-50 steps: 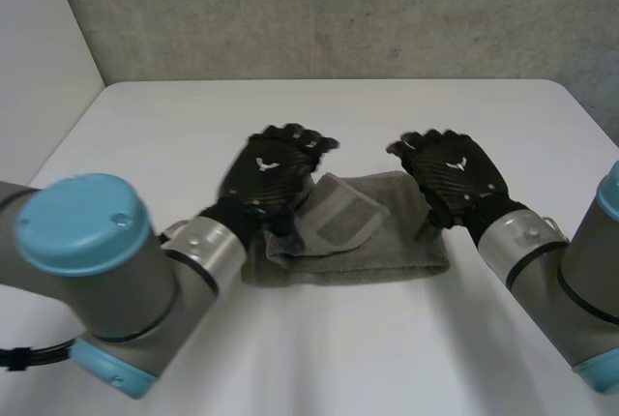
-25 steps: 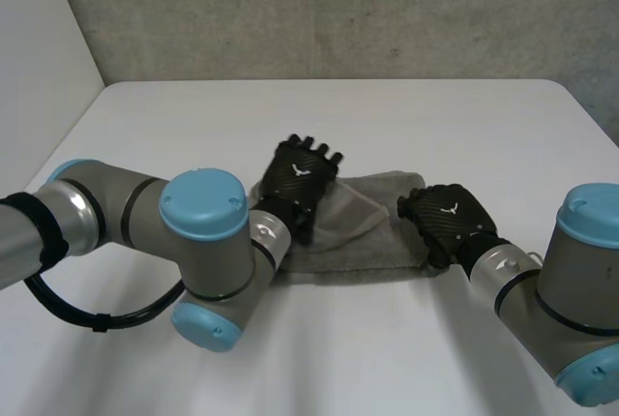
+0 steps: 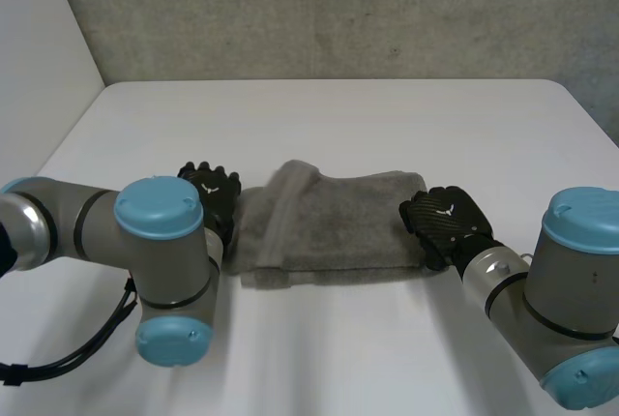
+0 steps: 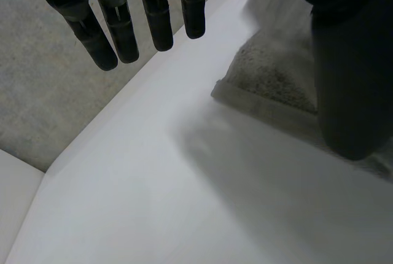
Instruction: Fold the towel.
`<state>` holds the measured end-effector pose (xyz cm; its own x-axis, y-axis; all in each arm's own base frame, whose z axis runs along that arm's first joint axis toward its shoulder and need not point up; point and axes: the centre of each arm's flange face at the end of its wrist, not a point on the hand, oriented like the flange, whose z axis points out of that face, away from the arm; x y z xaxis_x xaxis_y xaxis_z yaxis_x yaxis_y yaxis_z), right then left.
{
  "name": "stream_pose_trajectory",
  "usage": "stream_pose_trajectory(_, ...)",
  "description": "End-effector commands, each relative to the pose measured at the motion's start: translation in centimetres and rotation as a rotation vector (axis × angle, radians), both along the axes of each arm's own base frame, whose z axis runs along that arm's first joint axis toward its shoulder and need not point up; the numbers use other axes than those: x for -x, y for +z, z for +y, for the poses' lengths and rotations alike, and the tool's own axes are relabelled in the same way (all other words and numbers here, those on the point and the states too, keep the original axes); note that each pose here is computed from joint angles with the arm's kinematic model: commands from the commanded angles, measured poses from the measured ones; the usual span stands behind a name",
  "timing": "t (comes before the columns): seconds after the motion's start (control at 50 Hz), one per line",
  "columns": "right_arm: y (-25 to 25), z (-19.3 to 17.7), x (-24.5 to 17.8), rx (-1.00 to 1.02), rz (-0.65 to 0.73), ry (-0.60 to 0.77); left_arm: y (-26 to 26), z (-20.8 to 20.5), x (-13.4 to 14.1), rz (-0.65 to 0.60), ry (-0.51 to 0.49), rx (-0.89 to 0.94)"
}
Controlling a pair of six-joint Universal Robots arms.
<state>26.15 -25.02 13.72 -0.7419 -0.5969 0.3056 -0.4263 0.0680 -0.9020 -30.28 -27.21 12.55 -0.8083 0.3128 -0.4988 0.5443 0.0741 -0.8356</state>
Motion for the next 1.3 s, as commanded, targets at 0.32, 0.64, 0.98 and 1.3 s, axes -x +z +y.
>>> stream_pose_trajectory(0.32, -0.7, -0.2, 0.6, 0.028, 0.098, -0.051, 5.9, 3.1, 3.0, 0.141, -0.187, 0.147)
stream_pose_trajectory(0.64, -2.3, -0.8, 1.0, 0.062, 0.238, -0.069, 5.1, 3.1, 2.5, 0.129, -0.175, 0.122)
stream_pose_trajectory(0.98, -0.8, -1.0, 0.4, 0.139, 0.186, -0.087, 4.8, 2.1, 0.8, 0.296, -0.170, 0.028)
stream_pose_trajectory(1.3, 5.6, 3.3, -10.6, 0.716, 0.367, 0.337, 9.1, -3.8, -5.3, 0.641, -0.060, 0.044)
